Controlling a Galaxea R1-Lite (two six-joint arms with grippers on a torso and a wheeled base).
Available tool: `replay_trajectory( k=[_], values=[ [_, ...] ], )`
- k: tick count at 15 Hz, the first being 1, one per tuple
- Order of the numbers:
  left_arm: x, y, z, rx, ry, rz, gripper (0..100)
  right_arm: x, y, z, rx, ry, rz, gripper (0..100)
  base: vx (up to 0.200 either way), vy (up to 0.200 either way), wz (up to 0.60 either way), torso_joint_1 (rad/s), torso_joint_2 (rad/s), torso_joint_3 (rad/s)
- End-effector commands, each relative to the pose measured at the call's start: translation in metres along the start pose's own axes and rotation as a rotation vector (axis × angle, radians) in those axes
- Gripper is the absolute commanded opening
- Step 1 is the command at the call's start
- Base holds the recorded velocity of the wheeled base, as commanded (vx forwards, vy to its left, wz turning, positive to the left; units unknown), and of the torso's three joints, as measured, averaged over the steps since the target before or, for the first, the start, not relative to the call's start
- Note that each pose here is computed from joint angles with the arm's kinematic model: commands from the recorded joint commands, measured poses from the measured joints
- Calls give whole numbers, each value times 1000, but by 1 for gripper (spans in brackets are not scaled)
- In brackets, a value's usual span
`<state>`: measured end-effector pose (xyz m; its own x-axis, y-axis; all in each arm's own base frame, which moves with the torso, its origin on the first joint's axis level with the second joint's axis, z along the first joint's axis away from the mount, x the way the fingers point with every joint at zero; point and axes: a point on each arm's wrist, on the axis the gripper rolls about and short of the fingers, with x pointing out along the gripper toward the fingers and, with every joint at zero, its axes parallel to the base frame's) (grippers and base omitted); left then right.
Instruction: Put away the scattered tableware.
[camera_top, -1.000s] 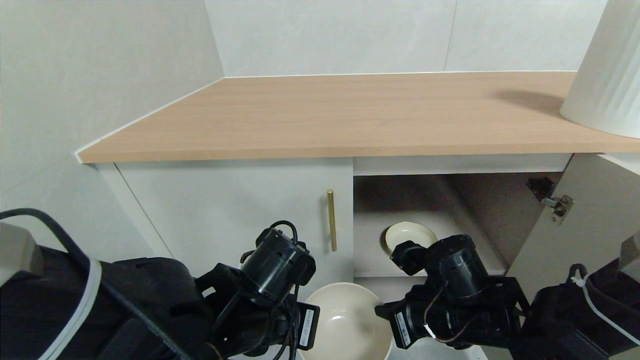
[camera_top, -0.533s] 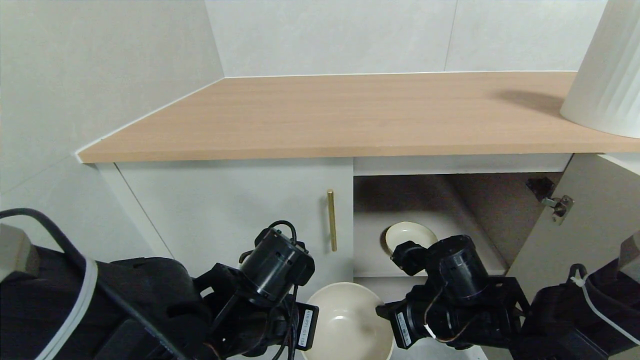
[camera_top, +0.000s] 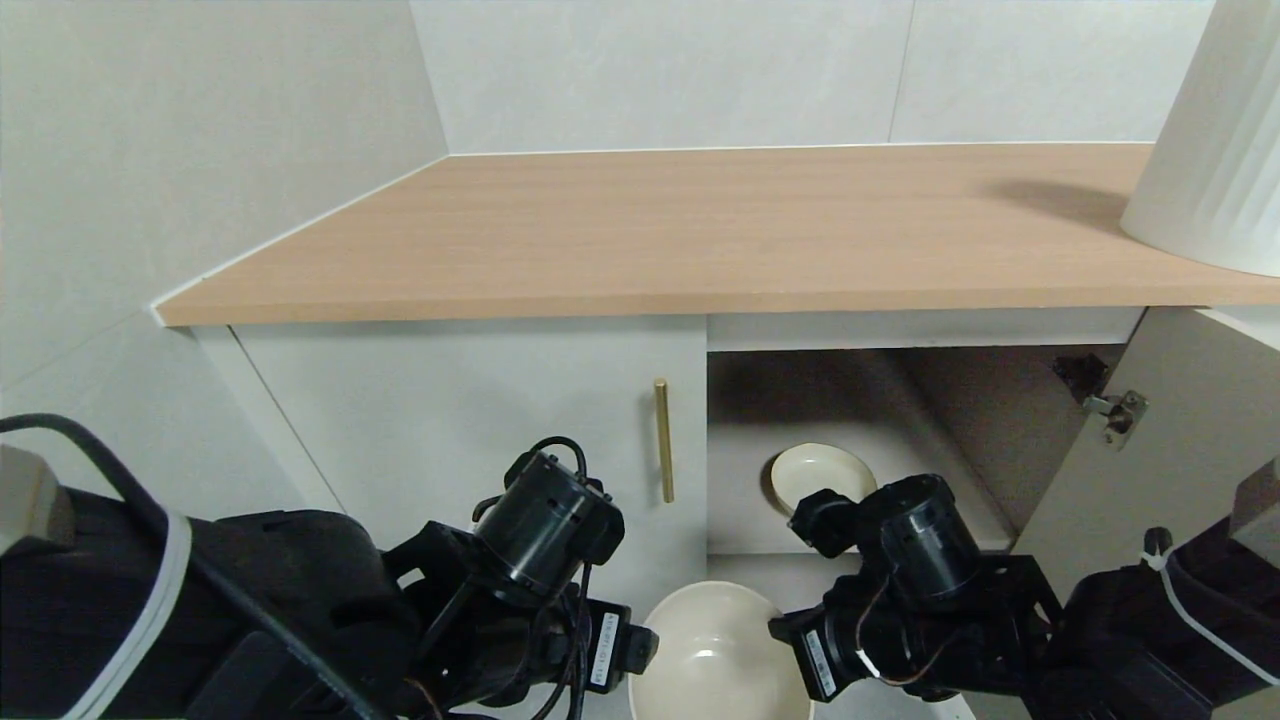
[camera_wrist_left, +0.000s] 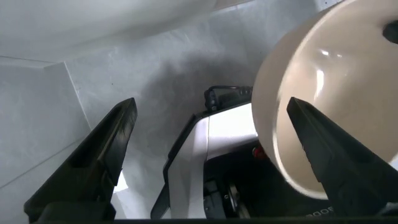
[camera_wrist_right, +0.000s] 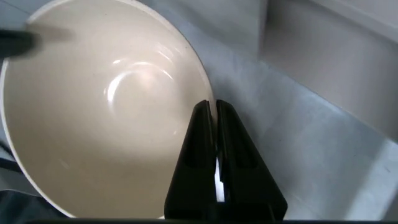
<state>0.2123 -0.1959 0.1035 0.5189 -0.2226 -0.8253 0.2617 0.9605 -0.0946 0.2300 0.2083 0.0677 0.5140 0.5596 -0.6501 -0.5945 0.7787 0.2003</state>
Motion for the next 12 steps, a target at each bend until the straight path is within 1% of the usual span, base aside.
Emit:
replay_trajectory(
  k=[1,3,6,9,10,11,12],
  values=[
    [0,0,0,-1,-3,-2,100,6,-8,-3,12,45,-51,0,0,0,0,0,0,0],
    [0,0,0,-3,-3,-1,100,6,-18,-1,20,90,-108,0,0,0,0,0,0,0],
    [0,0,0,-3,-3,-1,100,5,-40,11,73,114,-194,0,0,0,0,0,0,0],
    [0,0,0,-3,-3,-1,100,13,-62,22,137,81,-270,0,0,0,0,0,0,0],
    [0,0,0,-3,-3,-1,100,17,-67,26,177,65,-295,0,0,0,0,0,0,0],
    [0,0,0,-3,-3,-1,100,22,-73,34,250,26,-328,0,0,0,0,0,0,0],
    [0,0,0,-3,-3,-1,100,23,-77,40,292,0,-342,0,0,0,0,0,0,0]
  ],
)
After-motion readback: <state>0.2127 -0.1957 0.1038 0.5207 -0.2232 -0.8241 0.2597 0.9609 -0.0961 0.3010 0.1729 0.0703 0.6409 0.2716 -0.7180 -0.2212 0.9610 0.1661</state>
